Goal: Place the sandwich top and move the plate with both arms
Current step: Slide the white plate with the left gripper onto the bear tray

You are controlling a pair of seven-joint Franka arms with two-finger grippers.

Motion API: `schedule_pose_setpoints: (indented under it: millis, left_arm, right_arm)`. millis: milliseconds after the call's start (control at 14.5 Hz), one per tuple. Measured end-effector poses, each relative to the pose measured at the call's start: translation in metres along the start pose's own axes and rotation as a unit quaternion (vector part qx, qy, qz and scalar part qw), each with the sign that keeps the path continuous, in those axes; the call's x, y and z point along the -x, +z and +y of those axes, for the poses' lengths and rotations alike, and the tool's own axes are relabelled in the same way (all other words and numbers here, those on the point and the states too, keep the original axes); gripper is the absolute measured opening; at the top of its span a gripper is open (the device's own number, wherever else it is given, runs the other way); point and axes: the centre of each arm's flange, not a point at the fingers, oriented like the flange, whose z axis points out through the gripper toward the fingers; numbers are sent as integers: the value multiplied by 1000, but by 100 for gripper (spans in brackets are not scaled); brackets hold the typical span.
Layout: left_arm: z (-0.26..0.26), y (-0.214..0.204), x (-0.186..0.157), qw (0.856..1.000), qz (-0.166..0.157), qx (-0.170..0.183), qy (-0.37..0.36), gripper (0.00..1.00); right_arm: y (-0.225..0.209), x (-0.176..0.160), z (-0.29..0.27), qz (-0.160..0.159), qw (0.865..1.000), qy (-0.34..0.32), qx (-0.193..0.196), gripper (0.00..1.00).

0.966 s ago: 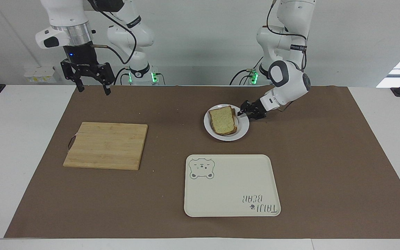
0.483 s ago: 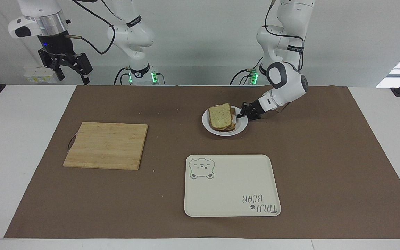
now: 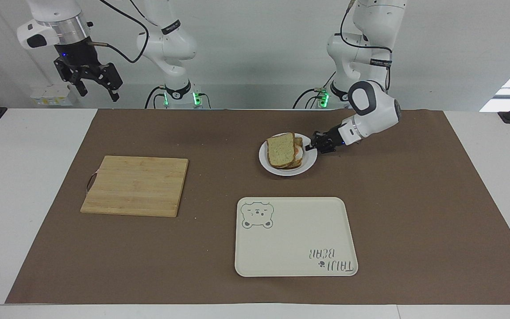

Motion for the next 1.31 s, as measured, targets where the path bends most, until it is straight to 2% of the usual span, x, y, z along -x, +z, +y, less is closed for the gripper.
schedule_pose_setpoints:
  millis: [138, 345, 690, 966, 1310]
  left_arm:
    - [-6, -15, -9, 1000, 2, 23, -10, 9]
    - [-10, -35, -28, 998, 9, 52, -20, 9]
    - [-5, -78, -71, 994, 28, 106, -17, 9]
    - [2, -97, -112, 992, 47, 117, -14, 9]
    - [14, -114, -162, 990, 65, 115, -46, 9]
  right_arm:
    - [4, 7, -25, -16, 1000, -27, 2, 100]
    - [5, 16, -62, -22, 998, -65, 3, 100]
    - [15, 2, -47, -17, 995, -99, -1, 100]
    - [21, -11, -36, -11, 992, -122, -2, 100]
    - [21, -13, -35, -10, 992, -122, -2, 100]
